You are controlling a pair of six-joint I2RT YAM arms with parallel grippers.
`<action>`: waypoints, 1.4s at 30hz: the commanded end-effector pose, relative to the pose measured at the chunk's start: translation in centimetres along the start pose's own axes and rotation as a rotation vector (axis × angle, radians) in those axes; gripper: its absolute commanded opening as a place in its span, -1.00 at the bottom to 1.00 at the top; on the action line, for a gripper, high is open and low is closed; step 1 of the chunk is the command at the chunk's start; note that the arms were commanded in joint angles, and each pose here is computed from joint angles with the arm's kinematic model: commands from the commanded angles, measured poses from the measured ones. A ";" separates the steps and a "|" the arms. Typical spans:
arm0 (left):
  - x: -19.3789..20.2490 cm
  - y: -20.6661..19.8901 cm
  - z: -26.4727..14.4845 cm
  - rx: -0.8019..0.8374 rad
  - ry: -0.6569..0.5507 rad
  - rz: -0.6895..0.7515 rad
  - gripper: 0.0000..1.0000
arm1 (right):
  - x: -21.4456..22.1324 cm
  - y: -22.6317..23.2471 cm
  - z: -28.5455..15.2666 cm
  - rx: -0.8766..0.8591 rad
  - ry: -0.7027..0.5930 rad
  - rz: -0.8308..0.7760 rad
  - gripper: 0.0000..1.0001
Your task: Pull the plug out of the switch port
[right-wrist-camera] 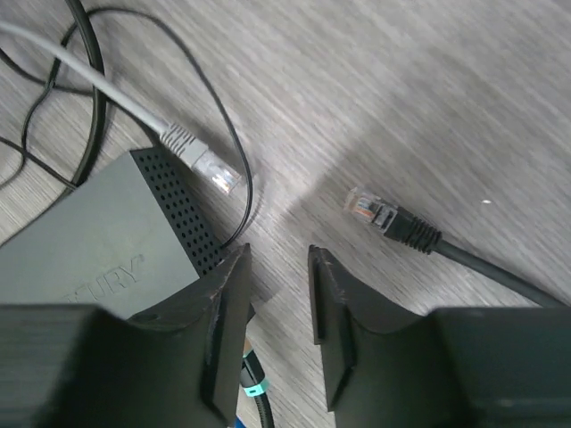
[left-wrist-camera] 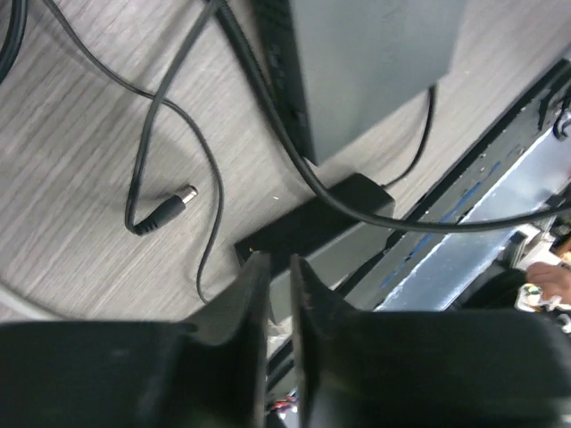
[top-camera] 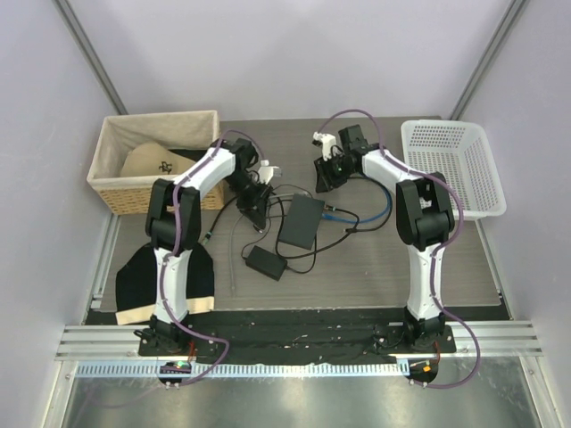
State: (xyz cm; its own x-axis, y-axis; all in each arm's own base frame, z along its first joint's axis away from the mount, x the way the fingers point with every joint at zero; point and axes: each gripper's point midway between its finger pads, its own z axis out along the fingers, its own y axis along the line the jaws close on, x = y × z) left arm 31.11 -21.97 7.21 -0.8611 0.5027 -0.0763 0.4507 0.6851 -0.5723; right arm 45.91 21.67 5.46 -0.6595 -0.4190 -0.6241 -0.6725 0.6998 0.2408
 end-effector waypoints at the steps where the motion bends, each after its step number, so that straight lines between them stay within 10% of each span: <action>1: -0.8 -2.5 -2.9 0.016 -0.087 0.101 -0.84 | 0.6 1.6 -0.5 -0.038 0.000 -0.047 -0.25; 10: -2.5 -1.6 -2.4 -0.002 -0.099 0.097 -1.00 | 5.9 8.7 -2.4 -0.083 0.062 -0.058 -0.33; 18: -3.2 -2.3 -1.7 0.061 -0.074 0.094 -1.00 | 2.6 1.4 -4.7 0.108 0.007 -0.015 -0.14; 30: -1.4 -4.6 2.7 0.120 0.019 0.116 -1.00 | 10.2 8.7 -8.7 -0.525 0.186 0.038 0.19; 42: -0.4 -1.7 7.3 -0.207 0.114 0.129 -1.00 | 11.8 8.2 -6.1 -0.509 0.157 0.175 0.64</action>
State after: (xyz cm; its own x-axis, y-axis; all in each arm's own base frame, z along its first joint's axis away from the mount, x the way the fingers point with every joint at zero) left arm 26.46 -28.83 4.41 -0.7422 0.6695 -0.0306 0.5773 0.6154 -0.5366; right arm 28.60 18.26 4.18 -0.7852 -0.4945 -0.3728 -0.5900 0.4144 0.6930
